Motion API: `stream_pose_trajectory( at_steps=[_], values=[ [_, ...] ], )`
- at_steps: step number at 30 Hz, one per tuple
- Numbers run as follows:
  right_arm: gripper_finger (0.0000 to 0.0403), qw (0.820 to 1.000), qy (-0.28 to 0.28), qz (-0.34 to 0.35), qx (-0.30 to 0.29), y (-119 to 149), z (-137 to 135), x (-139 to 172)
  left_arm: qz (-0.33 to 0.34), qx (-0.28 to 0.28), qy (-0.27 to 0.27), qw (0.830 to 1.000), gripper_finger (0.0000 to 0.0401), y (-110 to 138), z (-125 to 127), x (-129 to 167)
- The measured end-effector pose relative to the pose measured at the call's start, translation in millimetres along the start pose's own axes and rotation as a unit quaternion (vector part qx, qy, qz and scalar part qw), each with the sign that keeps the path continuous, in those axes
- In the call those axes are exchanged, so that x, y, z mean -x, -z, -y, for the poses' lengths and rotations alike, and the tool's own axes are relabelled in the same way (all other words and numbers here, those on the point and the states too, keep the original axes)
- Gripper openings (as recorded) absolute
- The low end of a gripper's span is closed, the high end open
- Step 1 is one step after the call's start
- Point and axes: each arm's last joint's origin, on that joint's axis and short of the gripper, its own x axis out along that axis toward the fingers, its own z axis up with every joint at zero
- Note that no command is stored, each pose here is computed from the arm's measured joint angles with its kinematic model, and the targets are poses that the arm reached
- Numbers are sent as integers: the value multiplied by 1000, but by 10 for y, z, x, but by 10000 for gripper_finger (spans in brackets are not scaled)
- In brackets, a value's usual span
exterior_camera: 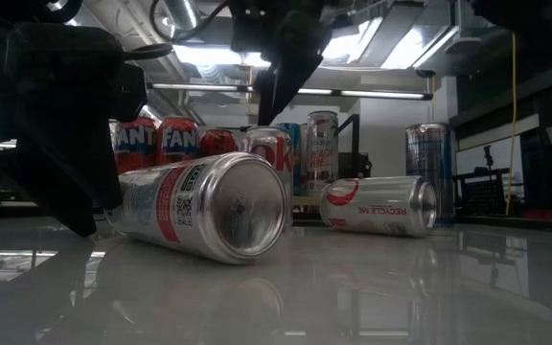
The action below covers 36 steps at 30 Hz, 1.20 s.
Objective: Place canned beverage on shelf
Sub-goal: Put the red silver soda can on the shelf
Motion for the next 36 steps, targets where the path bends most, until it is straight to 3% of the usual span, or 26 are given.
stream_pose_trajectory(
  at_steps=[16,36],
  values=[
    [399,999,-34,-2,-4,29,-12,-217,0,0,0,1000,321,0,0,0],
    [399,1000,-6,-4,5,43,13,-337,1,0,0,1000,321,0,0,0]
  ],
)
